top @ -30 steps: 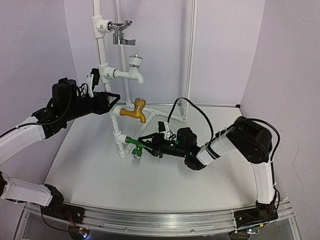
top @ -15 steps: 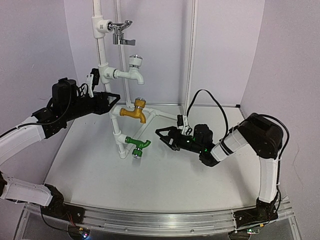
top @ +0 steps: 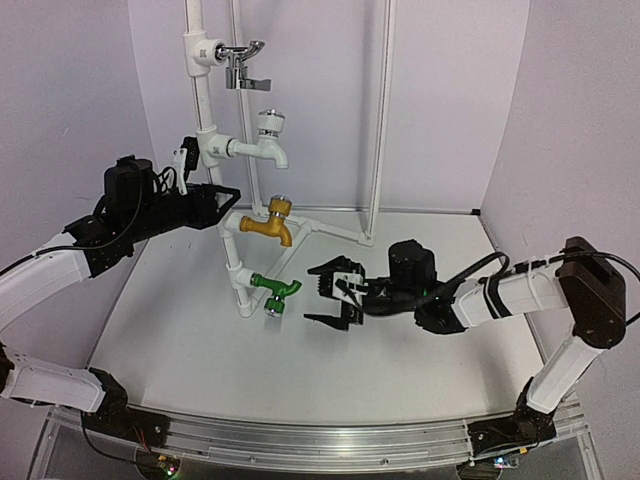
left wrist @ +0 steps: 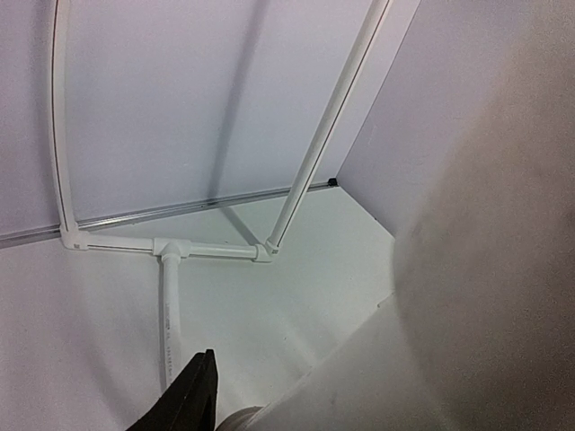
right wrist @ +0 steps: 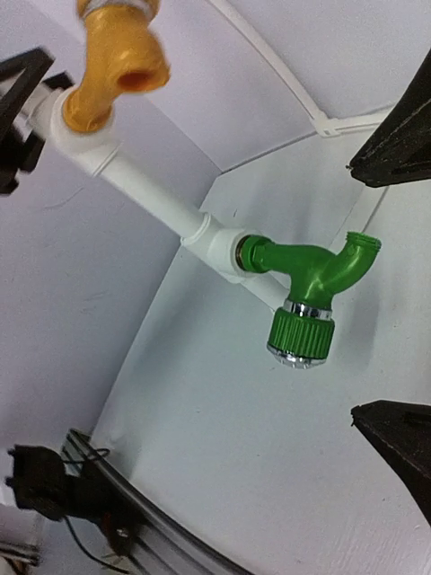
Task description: Install the water faucets
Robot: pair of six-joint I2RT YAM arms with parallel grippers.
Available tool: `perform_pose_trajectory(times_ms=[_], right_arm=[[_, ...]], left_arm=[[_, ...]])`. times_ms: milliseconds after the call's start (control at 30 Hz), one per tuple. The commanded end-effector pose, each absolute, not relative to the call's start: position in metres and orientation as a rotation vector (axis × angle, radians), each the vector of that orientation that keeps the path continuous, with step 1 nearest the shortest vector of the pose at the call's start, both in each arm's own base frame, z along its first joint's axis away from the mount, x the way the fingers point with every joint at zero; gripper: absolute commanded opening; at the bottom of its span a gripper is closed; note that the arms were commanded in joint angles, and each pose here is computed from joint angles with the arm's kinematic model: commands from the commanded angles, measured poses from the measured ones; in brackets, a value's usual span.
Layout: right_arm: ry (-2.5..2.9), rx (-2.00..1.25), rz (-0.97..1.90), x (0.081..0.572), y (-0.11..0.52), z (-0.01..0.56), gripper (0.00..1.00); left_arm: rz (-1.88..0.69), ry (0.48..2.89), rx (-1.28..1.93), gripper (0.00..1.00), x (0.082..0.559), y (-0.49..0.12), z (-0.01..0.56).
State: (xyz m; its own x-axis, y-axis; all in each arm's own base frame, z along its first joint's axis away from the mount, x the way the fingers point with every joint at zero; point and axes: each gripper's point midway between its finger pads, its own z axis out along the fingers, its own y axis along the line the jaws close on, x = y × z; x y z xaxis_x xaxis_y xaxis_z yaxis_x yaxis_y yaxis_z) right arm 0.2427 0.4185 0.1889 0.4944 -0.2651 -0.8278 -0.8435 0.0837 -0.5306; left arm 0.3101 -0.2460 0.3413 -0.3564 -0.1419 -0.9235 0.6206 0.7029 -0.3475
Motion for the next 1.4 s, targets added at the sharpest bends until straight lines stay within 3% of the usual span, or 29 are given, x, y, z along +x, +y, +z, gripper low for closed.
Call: perform_pose_trajectory(times_ms=[0, 267, 667, 833, 1033, 1367], right_arm=[[0.695, -1.644, 0.296, 0.234, 0.435, 0.184, 0.83], [0.551, -1.646, -0.028, 0.253, 0.472, 0.168, 0.83], [0.569, -1.605, -0.15, 0.28, 0.492, 0.157, 0.78], [0.615, -1.56, -0.086, 0.28, 0.497, 0.162, 0.7], [0.756, -1.416, 0.094, 0.277, 0.496, 0.172, 0.51], [1.108, -1.077, 0.492, 0.291, 0.498, 0.183, 0.35]], left_arm=[[-1.041, 1.908, 0.325, 0.0, 0.286, -0.261, 0.323], [-1.04, 1.903, 0.326, 0.0, 0.286, -0.26, 0.324], [-1.043, 1.897, 0.338, 0.0, 0.285, -0.261, 0.326], [-1.043, 1.896, 0.34, 0.0, 0.285, -0.261, 0.327], [-1.046, 1.901, 0.339, 0.0, 0.285, -0.261, 0.325], [-1.053, 1.901, 0.338, 0.0, 0.284, -0.262, 0.325]])
